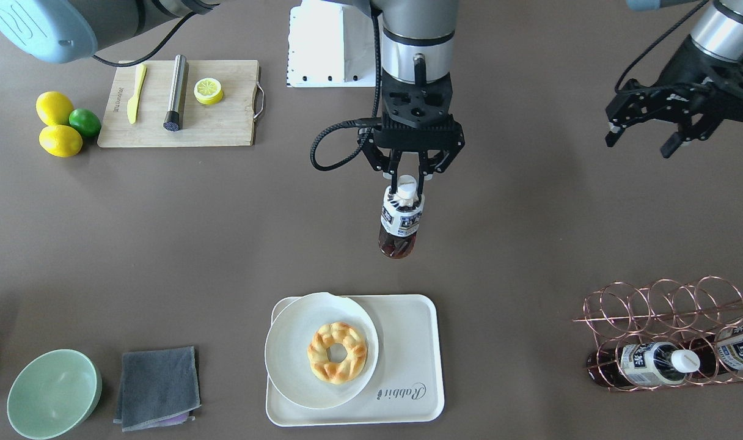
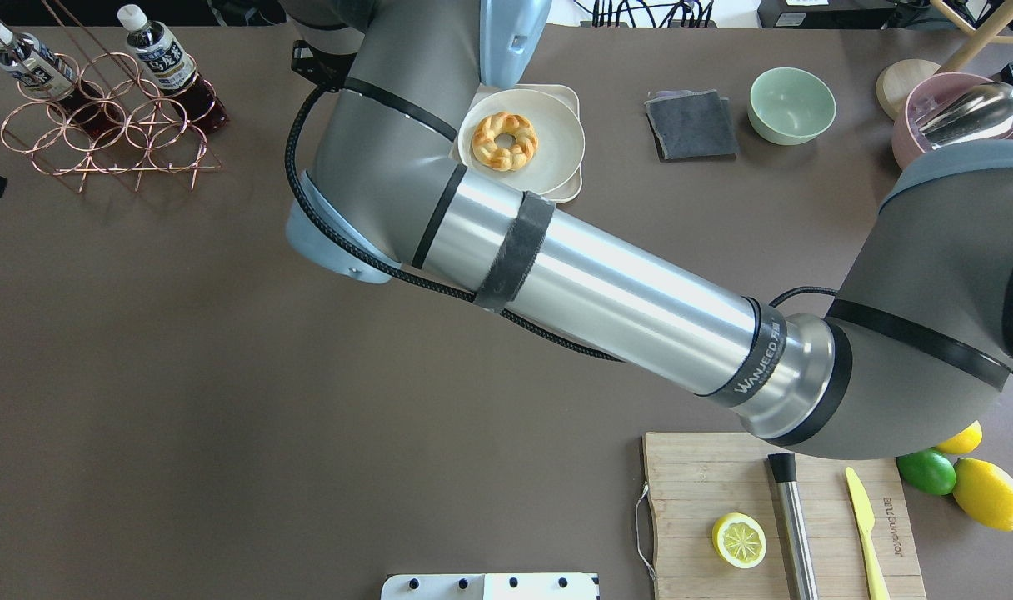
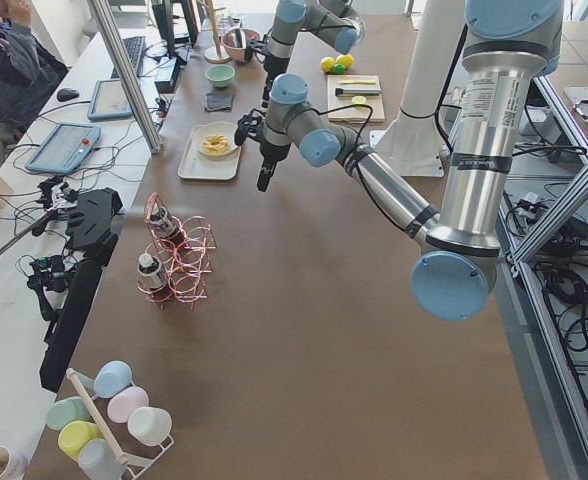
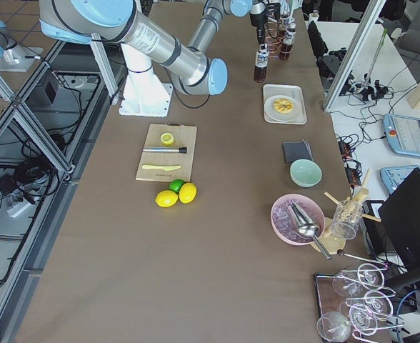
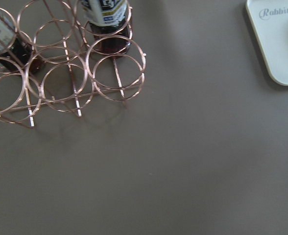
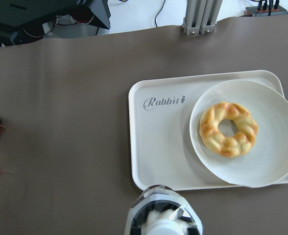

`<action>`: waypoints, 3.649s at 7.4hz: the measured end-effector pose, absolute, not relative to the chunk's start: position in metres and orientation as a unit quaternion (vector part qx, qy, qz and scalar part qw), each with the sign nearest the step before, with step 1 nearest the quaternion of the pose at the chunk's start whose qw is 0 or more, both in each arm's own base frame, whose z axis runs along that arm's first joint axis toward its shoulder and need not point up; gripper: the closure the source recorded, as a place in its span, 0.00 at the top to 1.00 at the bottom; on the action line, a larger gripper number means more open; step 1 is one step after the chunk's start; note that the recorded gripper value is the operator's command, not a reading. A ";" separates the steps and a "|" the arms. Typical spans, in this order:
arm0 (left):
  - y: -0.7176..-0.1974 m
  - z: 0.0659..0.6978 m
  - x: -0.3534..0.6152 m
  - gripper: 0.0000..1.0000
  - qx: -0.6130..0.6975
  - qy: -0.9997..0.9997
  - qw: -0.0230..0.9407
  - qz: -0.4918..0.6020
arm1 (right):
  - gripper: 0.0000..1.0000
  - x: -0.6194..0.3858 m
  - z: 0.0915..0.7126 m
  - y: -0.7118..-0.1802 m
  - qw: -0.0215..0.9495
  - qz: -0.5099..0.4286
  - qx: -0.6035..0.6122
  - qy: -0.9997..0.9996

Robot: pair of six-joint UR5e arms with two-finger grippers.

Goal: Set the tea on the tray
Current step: 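Carry the bottle with the right gripper and lower it onto the white tray, then open the right gripper and withdraw it from the tray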

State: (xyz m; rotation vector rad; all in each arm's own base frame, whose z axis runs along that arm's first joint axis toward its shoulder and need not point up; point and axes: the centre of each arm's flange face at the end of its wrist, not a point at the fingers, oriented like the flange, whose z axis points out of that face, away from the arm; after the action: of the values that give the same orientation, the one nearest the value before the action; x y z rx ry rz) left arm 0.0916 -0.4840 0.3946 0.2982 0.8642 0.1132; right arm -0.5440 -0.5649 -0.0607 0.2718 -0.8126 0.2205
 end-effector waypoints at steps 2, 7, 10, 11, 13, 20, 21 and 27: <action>-0.495 0.450 0.028 0.97 0.132 0.415 0.898 0.066 | 0.00 -0.552 -0.064 -0.623 0.909 0.091 0.134 -0.384; -0.487 0.479 -0.050 0.97 0.095 0.401 0.910 0.048 | 0.00 -0.568 -0.010 -0.698 0.909 0.103 0.124 -0.384; -0.479 0.475 -0.056 0.97 0.096 0.401 0.910 0.045 | 1.00 -0.579 0.004 -0.703 0.912 0.097 0.105 -0.385; -0.478 0.473 -0.060 0.97 0.099 0.400 0.910 0.043 | 1.00 -0.577 -0.002 -0.702 0.910 0.094 0.100 -0.392; -0.477 0.473 -0.064 0.97 0.100 0.400 0.910 0.038 | 1.00 -0.578 -0.008 -0.701 0.906 0.087 0.099 -0.401; -0.448 0.473 -0.087 0.97 0.106 0.416 0.903 0.012 | 1.00 -0.443 0.035 -0.679 0.905 -0.019 0.071 -0.419; -0.447 0.475 -0.087 0.97 0.105 0.415 0.904 0.013 | 1.00 -0.415 0.065 -0.675 0.906 -0.028 0.071 -0.417; -0.452 0.503 -0.087 0.97 0.080 0.399 0.913 0.013 | 1.00 -0.135 0.392 -0.680 0.915 -0.127 0.077 -0.376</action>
State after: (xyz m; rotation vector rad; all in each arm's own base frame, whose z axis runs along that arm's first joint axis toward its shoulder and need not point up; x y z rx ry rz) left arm -0.0868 -0.4515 0.5034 0.1646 0.8215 0.0277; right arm -0.1353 -0.6799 0.3918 0.1581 -0.7740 -0.2605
